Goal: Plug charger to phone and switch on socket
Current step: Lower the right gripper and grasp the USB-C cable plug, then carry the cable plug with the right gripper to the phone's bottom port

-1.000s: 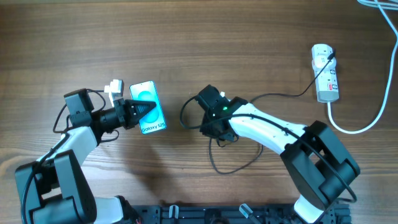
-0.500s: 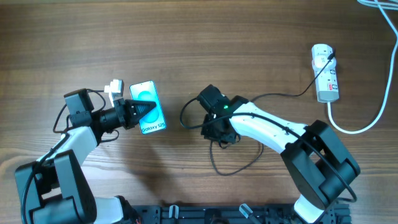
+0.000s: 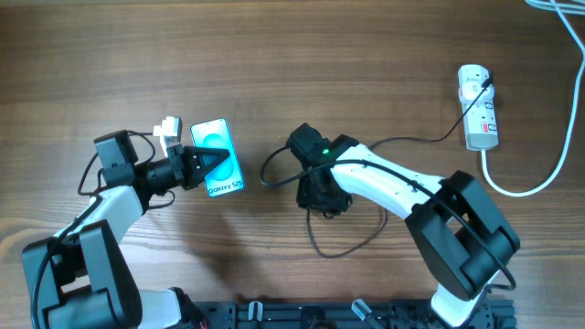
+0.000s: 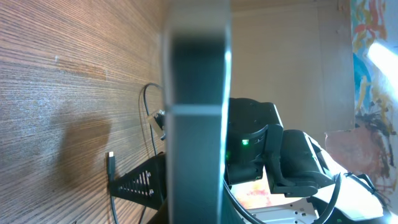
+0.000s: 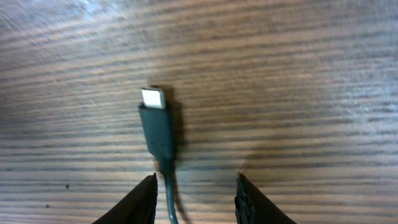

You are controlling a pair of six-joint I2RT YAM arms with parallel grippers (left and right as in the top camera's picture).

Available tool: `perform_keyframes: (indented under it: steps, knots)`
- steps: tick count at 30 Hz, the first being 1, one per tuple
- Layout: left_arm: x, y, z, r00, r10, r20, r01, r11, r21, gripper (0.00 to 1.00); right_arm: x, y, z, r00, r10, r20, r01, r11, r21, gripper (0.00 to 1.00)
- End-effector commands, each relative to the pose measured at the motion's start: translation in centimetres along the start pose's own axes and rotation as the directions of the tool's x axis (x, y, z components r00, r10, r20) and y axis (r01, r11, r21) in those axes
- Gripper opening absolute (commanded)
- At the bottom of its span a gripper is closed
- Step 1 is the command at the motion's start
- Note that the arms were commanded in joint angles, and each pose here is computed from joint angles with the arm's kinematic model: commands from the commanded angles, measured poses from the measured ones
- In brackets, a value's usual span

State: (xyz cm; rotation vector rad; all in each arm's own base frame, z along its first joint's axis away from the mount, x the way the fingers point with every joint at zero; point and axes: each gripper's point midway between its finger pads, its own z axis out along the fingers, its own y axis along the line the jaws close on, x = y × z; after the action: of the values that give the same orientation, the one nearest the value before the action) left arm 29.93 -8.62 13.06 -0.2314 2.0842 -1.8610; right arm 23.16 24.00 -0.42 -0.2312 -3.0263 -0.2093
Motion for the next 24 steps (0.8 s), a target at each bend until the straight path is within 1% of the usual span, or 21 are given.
perform_keyframes:
  steps: [1, 2, 4, 6, 7, 11, 13, 15, 19, 20, 22, 24]
  knots:
    - [0.1, -0.7, -0.2, 0.999, 0.036, -0.006, -0.036, 0.999, 0.025, 0.04, -0.5, -1.2, 2.8, 1.0, -0.013, -0.005, 0.013, 0.997, 0.077, 0.4]
    - [0.1, -0.7, -0.2, 0.999, 0.036, -0.006, -0.036, 0.999, 0.025, 0.04, -0.3, -1.2, 3.1, 1.0, -0.013, -0.016, 0.015, 0.997, 0.08, 0.39]
    - [0.1, -0.7, -0.2, 0.999, 0.036, -0.006, -0.036, 0.999, 0.025, 0.04, -0.2, -0.8, 3.2, 0.999, -0.038, -0.015, 0.039, 0.997, 0.069, 0.34]
    - [0.1, -0.7, -0.2, 0.999, 0.036, -0.006, -0.036, 0.999, 0.025, 0.04, 0.0, -0.9, 3.2, 0.999, -0.047, -0.022, 0.049, 0.996, 0.076, 0.31]
    - [0.1, -0.7, -0.2, 0.999, 0.036, -0.006, -0.036, 0.999, 0.025, 0.04, 0.1, -0.9, 3.2, 0.999, -0.048, -0.025, 0.049, 0.996, 0.074, 0.28]
    - [0.1, -0.7, -0.2, 0.999, 0.037, -0.006, -0.037, 0.999, 0.025, 0.04, -0.2, -0.6, 3.2, 0.998, -0.068, -0.014, 0.069, 0.996, 0.061, 0.25]
    - [0.0, -0.7, -0.2, 0.999, 0.04, -0.005, -0.04, 0.999, 0.025, 0.04, -0.2, -0.6, 3.2, 0.997, -0.072, -0.009, 0.072, 0.995, 0.068, 0.19]
    - [0.0, -0.7, -0.2, 0.999, 0.04, -0.005, -0.04, 0.999, 0.025, 0.04, 0.2, -0.3, 3.3, 0.996, -0.087, -0.01, 0.088, 0.994, 0.068, 0.18]
    - [0.0, -0.7, -0.2, 0.999, 0.04, -0.005, -0.04, 0.999, 0.025, 0.04, 0.0, 0.2, 3.4, 0.994, -0.104, 0.011, 0.103, 0.993, 0.061, 0.12]
    - [0.0, -0.7, -0.2, 0.999, 0.04, -0.005, -0.04, 0.999, 0.025, 0.04, 0.0, 0.2, 3.4, 0.994, -0.104, 0.012, 0.103, 0.993, 0.063, 0.11]
    - [0.0, -0.7, -0.2, 0.999, 0.04, -0.005, -0.04, 0.999, 0.025, 0.04, 0.0, 0.2, 3.4, 0.995, -0.102, 0.014, 0.101, 0.993, 0.064, 0.16]
    - [0.0, -0.7, -0.2, 0.999, 0.04, -0.005, -0.04, 0.999, 0.025, 0.04, -0.1, 0.3, 3.4, 0.995, -0.103, 0.015, 0.102, 0.993, 0.061, 0.16]
